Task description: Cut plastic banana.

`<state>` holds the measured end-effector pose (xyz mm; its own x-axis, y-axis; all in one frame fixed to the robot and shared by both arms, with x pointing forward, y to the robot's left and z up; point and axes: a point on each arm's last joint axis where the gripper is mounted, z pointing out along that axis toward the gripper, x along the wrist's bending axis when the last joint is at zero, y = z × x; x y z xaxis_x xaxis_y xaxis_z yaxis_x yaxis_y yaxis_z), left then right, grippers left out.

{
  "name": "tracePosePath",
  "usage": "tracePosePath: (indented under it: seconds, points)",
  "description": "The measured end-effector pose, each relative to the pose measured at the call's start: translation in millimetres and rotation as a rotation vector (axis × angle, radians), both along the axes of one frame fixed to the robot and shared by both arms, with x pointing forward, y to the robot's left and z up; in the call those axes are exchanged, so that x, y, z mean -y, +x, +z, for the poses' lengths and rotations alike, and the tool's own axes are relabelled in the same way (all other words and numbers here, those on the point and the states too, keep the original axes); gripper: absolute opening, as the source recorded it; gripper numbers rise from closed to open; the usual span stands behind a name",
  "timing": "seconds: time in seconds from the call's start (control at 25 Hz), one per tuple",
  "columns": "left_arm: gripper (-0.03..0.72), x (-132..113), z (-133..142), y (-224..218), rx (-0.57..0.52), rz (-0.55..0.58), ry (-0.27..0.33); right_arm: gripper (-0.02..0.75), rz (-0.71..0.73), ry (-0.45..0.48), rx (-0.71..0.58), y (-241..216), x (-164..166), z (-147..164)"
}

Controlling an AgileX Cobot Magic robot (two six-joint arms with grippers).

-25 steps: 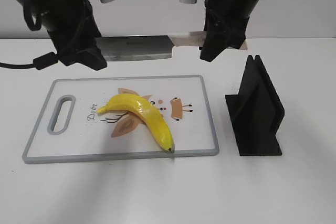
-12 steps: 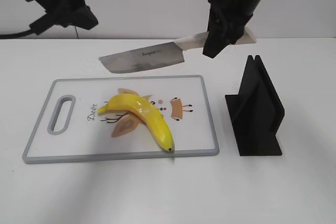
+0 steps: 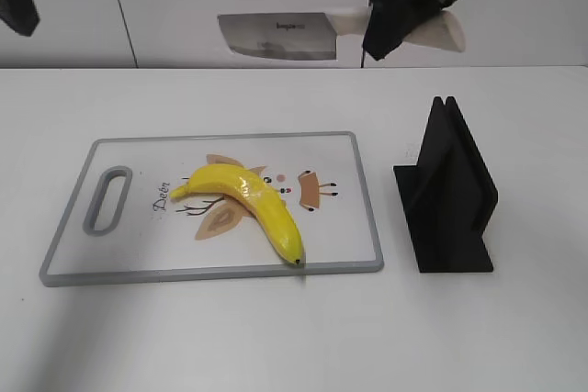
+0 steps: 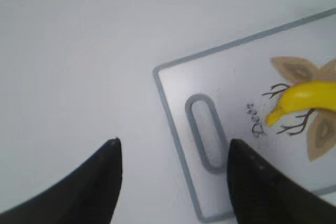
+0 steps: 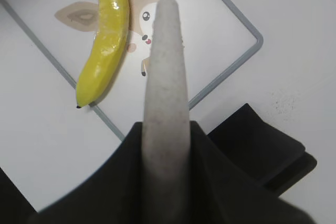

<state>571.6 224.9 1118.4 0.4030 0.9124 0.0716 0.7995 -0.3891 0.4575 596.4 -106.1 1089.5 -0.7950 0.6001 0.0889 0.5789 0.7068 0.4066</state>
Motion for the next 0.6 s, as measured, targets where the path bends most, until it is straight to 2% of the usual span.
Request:
tracePosePath:
  seconds: [0.12, 0.2, 0.4, 0.6]
  points:
    - [0.587, -16.8, 2.4, -5.8, -0.089, 0.095, -0.005, 0.170, -0.098, 0.032, -0.028, -3.2, 1.1, 7.1]
    - [0.587, -21.3, 3.4, -8.1, -0.105, 0.123, -0.010, 0.170, -0.159, 0.059, -0.052, -5.4, 1.0, 11.2]
    - [0.587, -23.1, -1.5, -32.0, -0.144, 0.135, -0.042, 0.170, -0.292, 0.109, -0.095, -20.3, 7.0, 24.9]
    - [0.587, -30.6, -11.3, -79.4, -0.180, 0.136, -0.035, 0.169, -0.339, 0.093, -0.151, -54.2, 22.8, 19.8]
